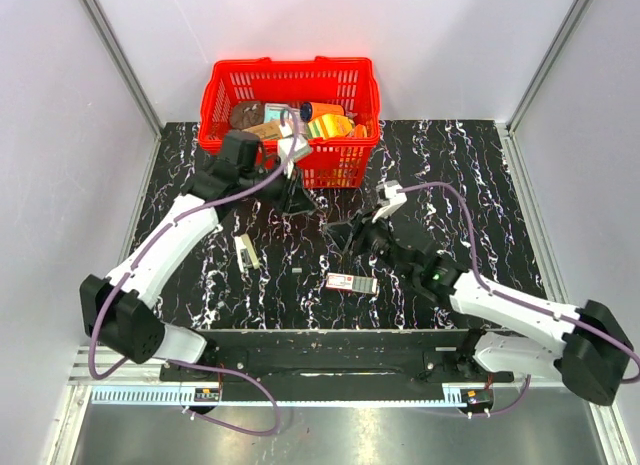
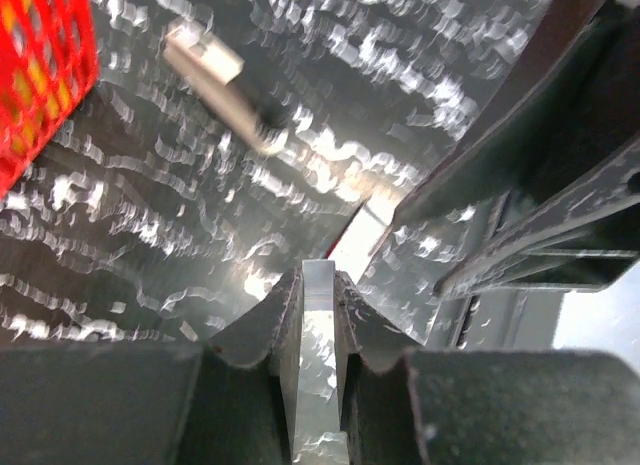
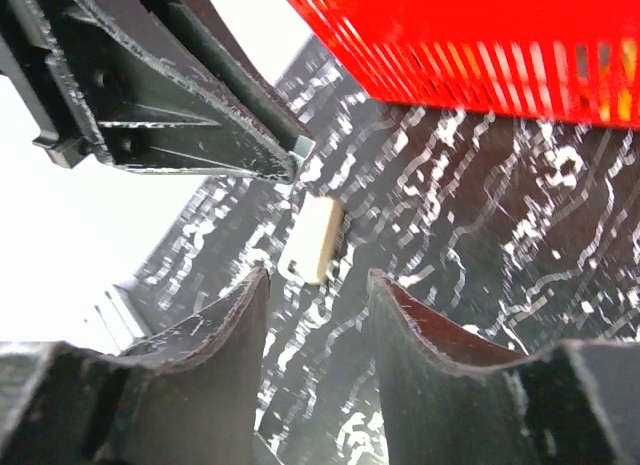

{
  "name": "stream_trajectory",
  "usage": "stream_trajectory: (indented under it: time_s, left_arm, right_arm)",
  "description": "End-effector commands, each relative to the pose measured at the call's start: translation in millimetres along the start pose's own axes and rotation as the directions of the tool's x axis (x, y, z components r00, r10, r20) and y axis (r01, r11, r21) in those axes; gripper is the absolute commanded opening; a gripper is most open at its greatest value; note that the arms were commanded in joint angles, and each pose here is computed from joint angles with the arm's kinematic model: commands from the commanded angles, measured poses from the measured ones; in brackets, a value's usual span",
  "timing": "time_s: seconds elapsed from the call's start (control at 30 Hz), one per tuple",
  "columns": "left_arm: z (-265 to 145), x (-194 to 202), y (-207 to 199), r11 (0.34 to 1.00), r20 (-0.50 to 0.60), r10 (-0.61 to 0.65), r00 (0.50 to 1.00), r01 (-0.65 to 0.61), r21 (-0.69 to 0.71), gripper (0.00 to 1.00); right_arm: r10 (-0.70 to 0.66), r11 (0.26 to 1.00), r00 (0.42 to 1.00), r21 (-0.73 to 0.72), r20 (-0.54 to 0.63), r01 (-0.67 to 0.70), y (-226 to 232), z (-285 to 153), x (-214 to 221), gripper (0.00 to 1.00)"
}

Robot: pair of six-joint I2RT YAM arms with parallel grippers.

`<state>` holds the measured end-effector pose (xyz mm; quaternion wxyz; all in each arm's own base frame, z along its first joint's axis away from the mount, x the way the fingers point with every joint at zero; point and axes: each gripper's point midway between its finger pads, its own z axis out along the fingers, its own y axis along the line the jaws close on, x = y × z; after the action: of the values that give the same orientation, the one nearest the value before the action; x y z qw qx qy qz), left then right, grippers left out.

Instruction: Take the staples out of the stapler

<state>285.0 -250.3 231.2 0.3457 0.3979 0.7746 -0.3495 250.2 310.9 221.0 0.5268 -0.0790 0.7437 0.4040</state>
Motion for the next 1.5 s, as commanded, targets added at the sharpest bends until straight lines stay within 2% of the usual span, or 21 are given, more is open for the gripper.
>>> stream_trajectory:
  time_s: [0.0,0.03,0.07,0.1,0.2,0.27,0.53,0.97,1.47]
  left_arm:
    - [-37,-97,-60,0.960,0.254,-0.151,0.955,0.081,0.269,0.00]
    - [-42,-108,-69,0.927,0.253,-0.251,0.934,0.157,0.341,0.00]
    - [-49,-125,-73,0.910,0.309,-0.273,0.911,0.140,0.391,0.00]
    - [-55,-129,-76,0.869,0.305,-0.357,0.883,0.194,0.454,0.00]
    - [-71,-136,-89,0.782,0.310,-0.476,0.823,0.235,0.578,0.00]
    - [-77,-133,-93,0.771,0.323,-0.492,0.809,0.232,0.594,0.00]
    - [-77,-112,-100,0.752,0.304,-0.532,0.790,0.277,0.598,0.00]
    - [-76,-96,-103,0.746,0.281,-0.544,0.791,0.302,0.594,0.00]
    - [-83,-100,-109,0.752,0.292,-0.529,0.796,0.281,0.596,0.00]
  right_arm:
    - [0.066,0.992,0.993,-0.114,0.098,-0.054,44,-18,-55,0.52]
    - [0.079,0.990,0.990,-0.129,0.113,-0.064,48,-21,-62,0.52]
    - [0.090,0.986,0.987,-0.151,0.135,-0.069,55,-26,-72,0.53]
    - [0.100,0.981,0.984,-0.179,0.150,-0.072,62,-31,-79,0.53]
    - [0.127,0.966,0.975,-0.245,0.181,-0.080,78,-44,-97,0.54]
    - [0.148,0.952,0.970,-0.294,0.193,-0.087,89,-52,-107,0.54]
    - [0.189,0.930,0.961,-0.351,0.200,-0.110,104,-53,-118,0.54]
    - [0.214,0.889,0.953,-0.447,0.217,-0.098,127,-47,-136,0.52]
    - [0.256,0.879,0.950,-0.452,0.179,-0.151,117,-36,-130,0.46]
